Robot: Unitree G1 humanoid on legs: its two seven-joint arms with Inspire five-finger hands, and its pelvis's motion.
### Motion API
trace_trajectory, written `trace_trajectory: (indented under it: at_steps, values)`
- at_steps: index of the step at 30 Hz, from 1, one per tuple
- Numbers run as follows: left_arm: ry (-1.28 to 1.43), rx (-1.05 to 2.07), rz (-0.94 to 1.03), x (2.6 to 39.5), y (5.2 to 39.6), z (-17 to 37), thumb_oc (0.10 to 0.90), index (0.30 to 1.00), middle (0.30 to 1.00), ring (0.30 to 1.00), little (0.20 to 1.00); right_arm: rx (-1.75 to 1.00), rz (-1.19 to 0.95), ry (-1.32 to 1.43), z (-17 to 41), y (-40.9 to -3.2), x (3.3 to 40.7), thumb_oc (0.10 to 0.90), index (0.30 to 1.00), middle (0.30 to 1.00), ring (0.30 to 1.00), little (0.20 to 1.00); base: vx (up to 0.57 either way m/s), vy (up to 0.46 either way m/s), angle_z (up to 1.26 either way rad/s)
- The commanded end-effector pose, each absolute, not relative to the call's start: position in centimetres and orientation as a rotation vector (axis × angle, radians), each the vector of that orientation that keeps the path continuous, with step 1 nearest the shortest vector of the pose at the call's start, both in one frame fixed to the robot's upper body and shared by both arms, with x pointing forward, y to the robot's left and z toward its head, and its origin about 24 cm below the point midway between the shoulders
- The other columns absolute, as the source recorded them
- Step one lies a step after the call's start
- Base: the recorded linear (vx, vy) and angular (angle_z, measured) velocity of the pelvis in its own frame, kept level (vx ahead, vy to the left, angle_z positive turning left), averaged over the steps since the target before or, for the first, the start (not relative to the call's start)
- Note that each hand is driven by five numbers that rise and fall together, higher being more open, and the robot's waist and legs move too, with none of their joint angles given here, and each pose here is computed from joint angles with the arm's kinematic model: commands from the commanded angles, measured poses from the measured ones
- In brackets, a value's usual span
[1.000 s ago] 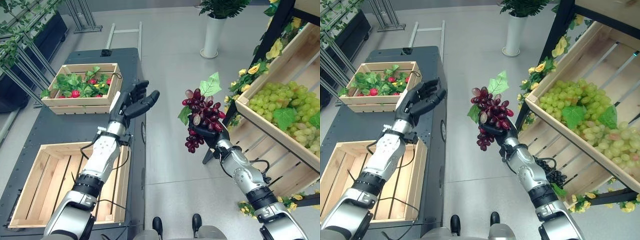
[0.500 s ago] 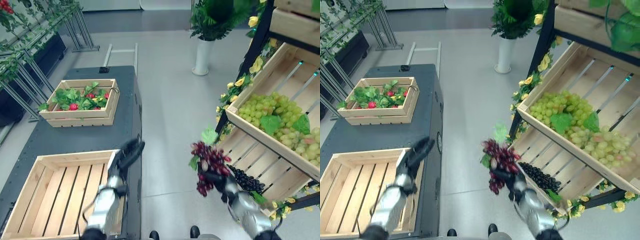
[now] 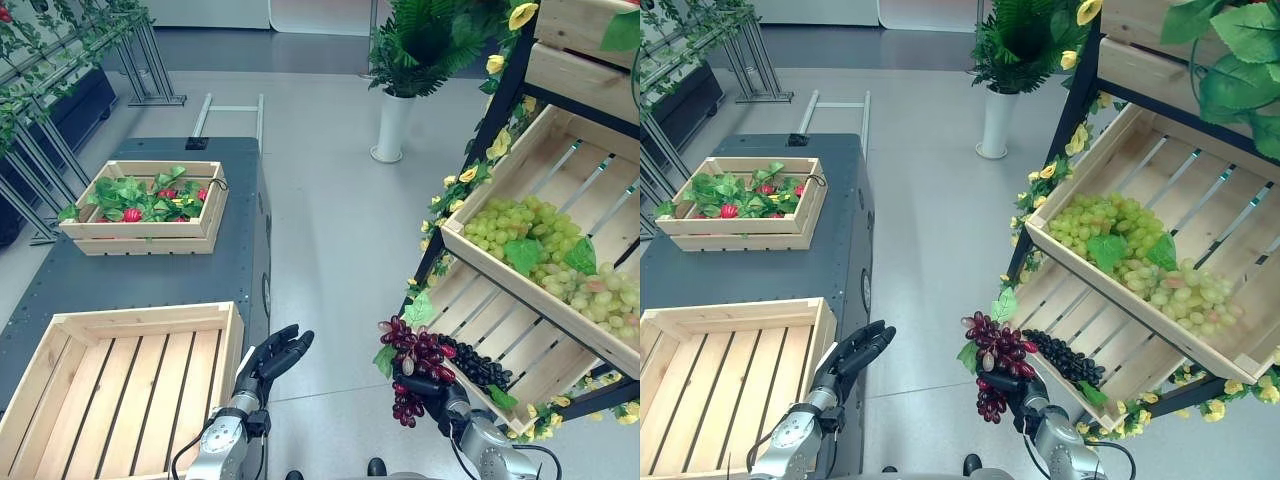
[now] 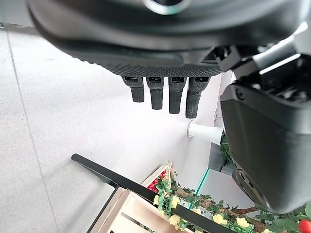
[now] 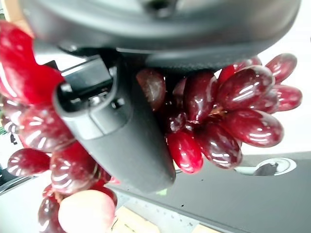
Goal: Pick up the fruits from the basket on one side to the basket on the other side
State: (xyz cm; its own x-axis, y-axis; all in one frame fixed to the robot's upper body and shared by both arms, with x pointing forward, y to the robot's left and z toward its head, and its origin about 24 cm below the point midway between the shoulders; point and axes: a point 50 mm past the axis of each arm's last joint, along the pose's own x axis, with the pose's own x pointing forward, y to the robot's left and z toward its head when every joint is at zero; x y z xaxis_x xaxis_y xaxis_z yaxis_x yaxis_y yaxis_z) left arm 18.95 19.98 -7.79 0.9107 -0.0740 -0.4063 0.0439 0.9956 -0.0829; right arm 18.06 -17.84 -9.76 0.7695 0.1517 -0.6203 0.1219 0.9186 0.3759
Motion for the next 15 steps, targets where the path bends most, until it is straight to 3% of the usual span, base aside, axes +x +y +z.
trace_trajectory:
  at_steps: [1, 8, 15]
  values:
    - [0.132, -0.033, -0.170, 24.1, 18.2, -3.1, 0.800, 0.900, 0.900, 0.900, 0.900, 0.456, 0.030, 0.410, -5.5, -18.1, 23.6, 0.400, 0.300, 0.300, 0.300, 0.300, 0.00, 0.000, 0.00]
    - [0.217, -0.012, -0.186, 23.9, 18.2, -4.2, 0.800, 0.900, 0.900, 0.900, 0.900, 0.459, -0.071, 0.401, -5.9, -19.6, 23.8, 0.400, 0.300, 0.300, 0.300, 0.300, 0.00, 0.000, 0.00]
    - [0.232, 0.022, -0.240, 24.9, 17.9, -3.7, 0.800, 0.900, 0.900, 0.900, 0.900, 0.430, -0.216, 0.270, -3.0, -24.4, 26.6, 0.400, 0.300, 0.300, 0.300, 0.300, -0.05, -0.013, 0.02]
